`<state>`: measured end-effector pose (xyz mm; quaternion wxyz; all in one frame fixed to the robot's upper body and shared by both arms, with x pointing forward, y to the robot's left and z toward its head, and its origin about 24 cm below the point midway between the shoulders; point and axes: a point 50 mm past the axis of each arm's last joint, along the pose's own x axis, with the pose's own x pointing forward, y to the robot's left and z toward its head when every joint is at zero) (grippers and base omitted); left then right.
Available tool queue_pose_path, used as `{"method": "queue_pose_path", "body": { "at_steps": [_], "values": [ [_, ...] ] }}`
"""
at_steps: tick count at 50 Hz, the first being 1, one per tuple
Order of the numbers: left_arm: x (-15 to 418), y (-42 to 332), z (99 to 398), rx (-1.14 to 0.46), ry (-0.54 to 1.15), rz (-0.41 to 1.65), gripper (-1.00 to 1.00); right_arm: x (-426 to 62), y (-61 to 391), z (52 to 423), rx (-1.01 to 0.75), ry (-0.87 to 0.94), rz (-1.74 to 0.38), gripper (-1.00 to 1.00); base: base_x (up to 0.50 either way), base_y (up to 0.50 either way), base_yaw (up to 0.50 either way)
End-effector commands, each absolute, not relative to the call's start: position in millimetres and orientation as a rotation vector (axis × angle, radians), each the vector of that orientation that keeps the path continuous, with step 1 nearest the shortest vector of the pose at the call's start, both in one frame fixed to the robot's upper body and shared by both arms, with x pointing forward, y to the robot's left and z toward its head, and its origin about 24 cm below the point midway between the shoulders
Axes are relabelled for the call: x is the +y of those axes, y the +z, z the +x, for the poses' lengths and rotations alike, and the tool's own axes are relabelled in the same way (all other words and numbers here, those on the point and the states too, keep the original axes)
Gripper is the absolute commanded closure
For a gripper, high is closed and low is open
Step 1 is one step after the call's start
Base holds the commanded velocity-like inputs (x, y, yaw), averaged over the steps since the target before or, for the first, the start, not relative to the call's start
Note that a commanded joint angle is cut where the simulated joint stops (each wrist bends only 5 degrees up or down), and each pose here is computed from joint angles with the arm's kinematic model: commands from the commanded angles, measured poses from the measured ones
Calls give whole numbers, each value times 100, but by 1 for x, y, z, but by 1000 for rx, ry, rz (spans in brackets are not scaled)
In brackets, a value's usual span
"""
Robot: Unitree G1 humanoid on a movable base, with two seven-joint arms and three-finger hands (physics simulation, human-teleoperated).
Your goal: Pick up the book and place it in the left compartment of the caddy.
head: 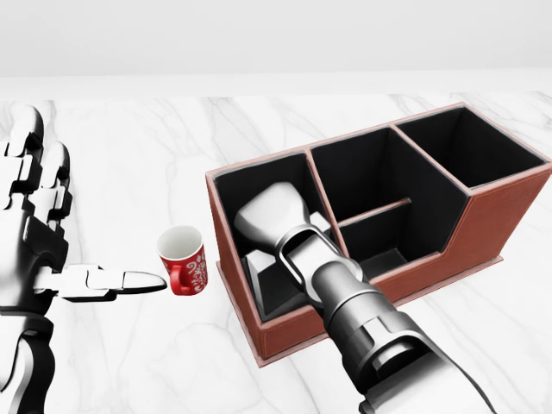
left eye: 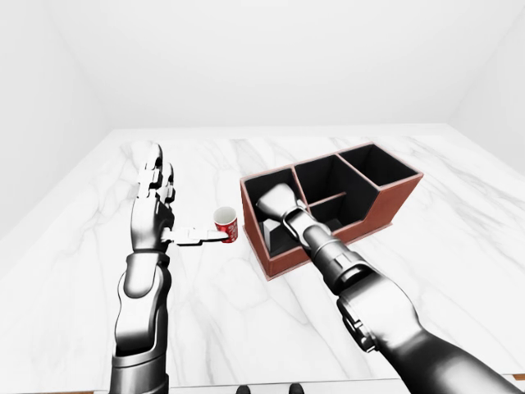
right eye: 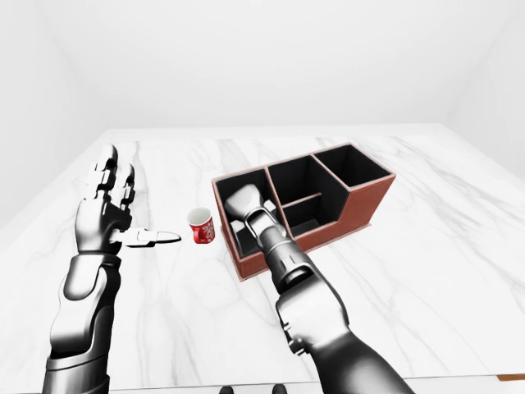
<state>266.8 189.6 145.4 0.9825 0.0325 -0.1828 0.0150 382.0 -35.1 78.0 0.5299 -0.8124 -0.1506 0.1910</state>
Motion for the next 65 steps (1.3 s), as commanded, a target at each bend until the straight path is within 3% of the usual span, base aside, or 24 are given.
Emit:
{"method": "queue_pose_path", "body": {
  "at_steps": [1,38,65],
  "values": [
    [190,145,266,-367,31,66,-100,-32,82,382,-396,427,-1912,100,0,0,0],
    [190,146,267,-369,32,62,-100,-30,72,377,-403,456,-1924,100,0,0,0],
    [191,144,267,-363,34,63,-100,-32,66,375,-373,480,-1928,72,0,0,0]
  ]
}}
